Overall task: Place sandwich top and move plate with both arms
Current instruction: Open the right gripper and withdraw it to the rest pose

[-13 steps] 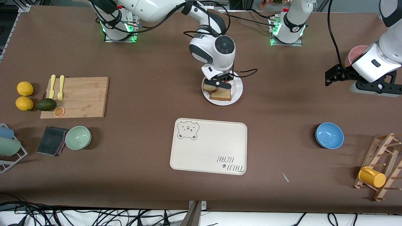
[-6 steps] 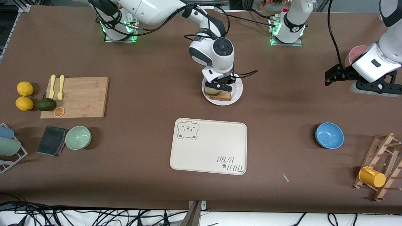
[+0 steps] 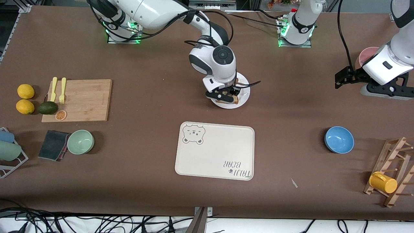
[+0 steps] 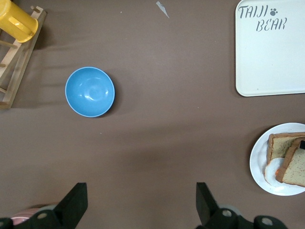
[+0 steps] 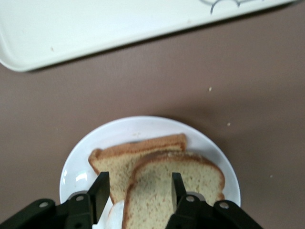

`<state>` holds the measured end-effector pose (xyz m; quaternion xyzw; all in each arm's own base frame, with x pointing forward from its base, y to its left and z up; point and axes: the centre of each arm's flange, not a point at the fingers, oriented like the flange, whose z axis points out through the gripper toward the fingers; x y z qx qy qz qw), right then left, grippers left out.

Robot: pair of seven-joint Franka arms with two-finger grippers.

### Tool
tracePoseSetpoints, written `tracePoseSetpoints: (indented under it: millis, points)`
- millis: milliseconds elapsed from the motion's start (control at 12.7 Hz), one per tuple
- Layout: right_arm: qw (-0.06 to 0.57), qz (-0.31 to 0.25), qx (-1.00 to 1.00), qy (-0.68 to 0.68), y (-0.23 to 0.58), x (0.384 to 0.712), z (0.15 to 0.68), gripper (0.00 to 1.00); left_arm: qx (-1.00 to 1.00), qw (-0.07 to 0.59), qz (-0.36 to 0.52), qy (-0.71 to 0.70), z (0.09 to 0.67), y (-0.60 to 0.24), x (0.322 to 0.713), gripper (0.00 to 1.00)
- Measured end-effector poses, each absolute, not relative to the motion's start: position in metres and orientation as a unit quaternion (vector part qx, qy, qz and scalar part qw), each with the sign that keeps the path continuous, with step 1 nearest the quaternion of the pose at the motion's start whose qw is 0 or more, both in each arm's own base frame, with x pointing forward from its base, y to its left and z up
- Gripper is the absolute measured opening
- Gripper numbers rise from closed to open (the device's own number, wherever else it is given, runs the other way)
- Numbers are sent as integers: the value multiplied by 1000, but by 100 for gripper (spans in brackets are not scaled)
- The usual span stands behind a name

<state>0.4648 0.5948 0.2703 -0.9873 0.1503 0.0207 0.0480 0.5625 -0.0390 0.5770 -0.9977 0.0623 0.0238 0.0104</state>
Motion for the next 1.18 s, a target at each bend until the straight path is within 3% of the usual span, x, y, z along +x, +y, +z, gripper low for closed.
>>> tracePoseSetpoints:
  millis: [315,708,1180]
  points:
    - [19,12,-993,114,543,511,330,100,-998,10,24,62,577,-39,563,100]
    - [-11,24,-999,46,404,569,448,100,-998,10,24,62,577,-39,563,100]
    - [-20,35,-999,-32,228,579,543,100,-997,-25,33,59,574,-46,561,100]
